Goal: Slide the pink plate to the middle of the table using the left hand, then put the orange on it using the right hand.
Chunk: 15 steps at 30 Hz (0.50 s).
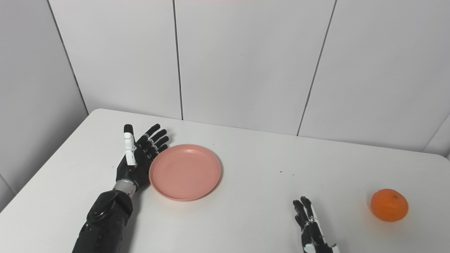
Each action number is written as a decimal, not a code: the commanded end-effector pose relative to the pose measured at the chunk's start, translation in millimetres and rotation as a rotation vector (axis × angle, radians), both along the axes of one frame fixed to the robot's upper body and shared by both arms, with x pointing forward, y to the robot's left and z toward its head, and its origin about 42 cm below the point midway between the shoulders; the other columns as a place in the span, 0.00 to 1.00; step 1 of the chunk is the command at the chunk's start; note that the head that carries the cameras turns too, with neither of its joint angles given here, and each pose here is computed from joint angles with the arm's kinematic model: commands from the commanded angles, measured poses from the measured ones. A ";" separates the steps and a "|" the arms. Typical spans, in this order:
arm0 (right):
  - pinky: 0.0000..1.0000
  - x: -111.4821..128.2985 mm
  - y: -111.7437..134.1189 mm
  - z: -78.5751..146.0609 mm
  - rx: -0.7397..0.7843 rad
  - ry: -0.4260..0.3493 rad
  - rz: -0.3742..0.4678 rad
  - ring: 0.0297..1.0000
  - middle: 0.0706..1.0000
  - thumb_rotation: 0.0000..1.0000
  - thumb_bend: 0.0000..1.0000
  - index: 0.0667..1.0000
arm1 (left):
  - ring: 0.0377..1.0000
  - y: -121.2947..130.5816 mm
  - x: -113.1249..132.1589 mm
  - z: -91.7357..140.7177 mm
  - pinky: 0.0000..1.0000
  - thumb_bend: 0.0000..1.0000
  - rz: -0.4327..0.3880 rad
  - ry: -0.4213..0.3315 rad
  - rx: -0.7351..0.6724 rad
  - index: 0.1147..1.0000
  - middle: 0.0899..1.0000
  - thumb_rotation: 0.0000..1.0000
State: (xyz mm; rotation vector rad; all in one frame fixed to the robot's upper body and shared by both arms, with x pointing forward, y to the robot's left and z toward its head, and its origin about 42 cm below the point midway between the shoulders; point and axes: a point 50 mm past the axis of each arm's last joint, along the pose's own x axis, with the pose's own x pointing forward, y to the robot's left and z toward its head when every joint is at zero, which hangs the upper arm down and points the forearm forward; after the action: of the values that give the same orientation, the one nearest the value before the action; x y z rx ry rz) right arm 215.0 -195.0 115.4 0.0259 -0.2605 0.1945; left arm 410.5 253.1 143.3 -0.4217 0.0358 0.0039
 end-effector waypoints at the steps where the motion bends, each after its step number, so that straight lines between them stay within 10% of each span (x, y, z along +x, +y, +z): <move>1: 0.98 -23.4 2.5 -19.8 0.014 0.100 0.007 0.97 0.93 1.00 0.87 0.96 | 0.85 -11.9 -5.5 -16.9 0.90 1.00 -0.024 0.098 0.000 0.78 0.80 1.00; 15: 0.97 -22.8 19.1 -15.0 0.008 0.094 0.002 0.96 0.93 1.00 0.86 0.95 | 0.86 -18.8 -3.0 -13.4 0.91 0.98 -0.069 0.108 0.007 0.78 0.80 1.00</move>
State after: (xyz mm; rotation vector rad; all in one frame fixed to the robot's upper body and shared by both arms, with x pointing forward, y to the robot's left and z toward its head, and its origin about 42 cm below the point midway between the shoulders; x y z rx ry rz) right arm 215.2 -181.5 116.6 0.0167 -0.2539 0.1980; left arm 411.9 237.3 144.0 -0.4063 0.0557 -0.0399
